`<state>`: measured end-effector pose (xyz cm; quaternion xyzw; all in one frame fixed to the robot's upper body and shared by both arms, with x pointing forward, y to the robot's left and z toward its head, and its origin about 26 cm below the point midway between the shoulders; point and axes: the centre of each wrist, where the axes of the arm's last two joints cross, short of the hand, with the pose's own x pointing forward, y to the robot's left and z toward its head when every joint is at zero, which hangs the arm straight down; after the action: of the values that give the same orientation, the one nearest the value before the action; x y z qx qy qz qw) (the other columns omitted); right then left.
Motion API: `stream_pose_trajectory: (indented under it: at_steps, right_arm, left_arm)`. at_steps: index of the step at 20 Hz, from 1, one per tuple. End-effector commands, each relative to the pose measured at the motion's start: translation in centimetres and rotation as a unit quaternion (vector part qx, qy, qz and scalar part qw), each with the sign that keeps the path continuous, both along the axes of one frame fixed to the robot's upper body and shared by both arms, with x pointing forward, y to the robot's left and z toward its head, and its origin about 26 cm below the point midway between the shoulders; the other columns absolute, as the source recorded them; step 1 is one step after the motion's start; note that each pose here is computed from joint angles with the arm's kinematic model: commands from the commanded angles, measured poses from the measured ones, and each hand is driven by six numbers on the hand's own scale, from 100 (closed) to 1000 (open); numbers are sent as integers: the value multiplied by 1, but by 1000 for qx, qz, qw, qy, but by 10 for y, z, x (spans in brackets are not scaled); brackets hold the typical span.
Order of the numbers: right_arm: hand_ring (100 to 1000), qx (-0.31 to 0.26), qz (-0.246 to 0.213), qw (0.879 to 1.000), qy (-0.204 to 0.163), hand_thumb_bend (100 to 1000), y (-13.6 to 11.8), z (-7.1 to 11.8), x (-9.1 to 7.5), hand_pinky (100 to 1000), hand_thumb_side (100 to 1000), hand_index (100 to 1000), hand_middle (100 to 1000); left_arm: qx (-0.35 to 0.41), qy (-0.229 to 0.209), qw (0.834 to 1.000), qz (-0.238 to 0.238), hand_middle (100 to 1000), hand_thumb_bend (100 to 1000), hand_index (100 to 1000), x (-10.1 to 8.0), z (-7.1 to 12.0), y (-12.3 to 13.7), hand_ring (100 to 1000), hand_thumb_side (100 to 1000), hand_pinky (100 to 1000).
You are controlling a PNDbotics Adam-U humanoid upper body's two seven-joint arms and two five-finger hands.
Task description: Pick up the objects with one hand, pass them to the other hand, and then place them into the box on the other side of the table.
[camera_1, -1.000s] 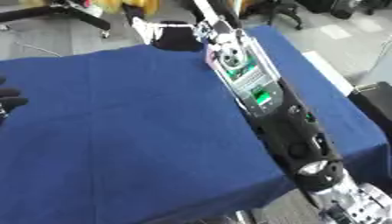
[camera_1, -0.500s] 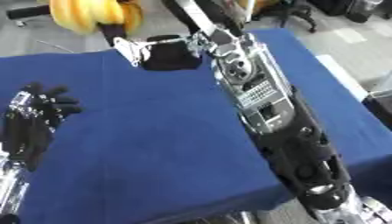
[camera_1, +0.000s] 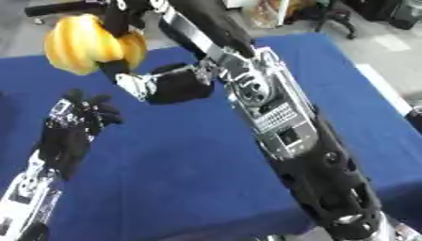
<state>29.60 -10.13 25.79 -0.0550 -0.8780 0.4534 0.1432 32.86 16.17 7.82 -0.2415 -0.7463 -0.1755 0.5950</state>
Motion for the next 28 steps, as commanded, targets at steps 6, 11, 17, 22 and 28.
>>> stream_pose_trajectory:
  at_steps: [6, 11, 17, 22, 28]
  right_arm:
    - [660, -27, -6, 1000, 9, 100, 10, -11, 8, 651, 100, 275, 357]
    - [661, -36, -8, 999, 16, 100, 13, -16, 11, 650, 100, 274, 357]
    - [664, -37, -12, 999, 25, 100, 15, -18, 10, 647, 100, 272, 357]
    - [665, -39, -13, 999, 32, 100, 15, -18, 9, 646, 100, 271, 357]
    - [664, -38, -35, 998, 48, 100, 14, -21, 11, 637, 100, 267, 356]
  left_arm:
    - [-66, -42, 993, -89, 628, 499, 840, -1, 11, -13, 671, 851, 969]
    - [-89, -35, 988, -120, 633, 581, 842, -2, 8, -21, 677, 857, 969]
    - [-131, -34, 975, -174, 636, 631, 834, -4, 11, -28, 687, 809, 970]
    - [-158, -32, 965, -208, 634, 601, 833, -5, 13, -32, 687, 799, 967]
    - [-193, -15, 956, -223, 640, 641, 833, -4, 10, -33, 692, 750, 960]
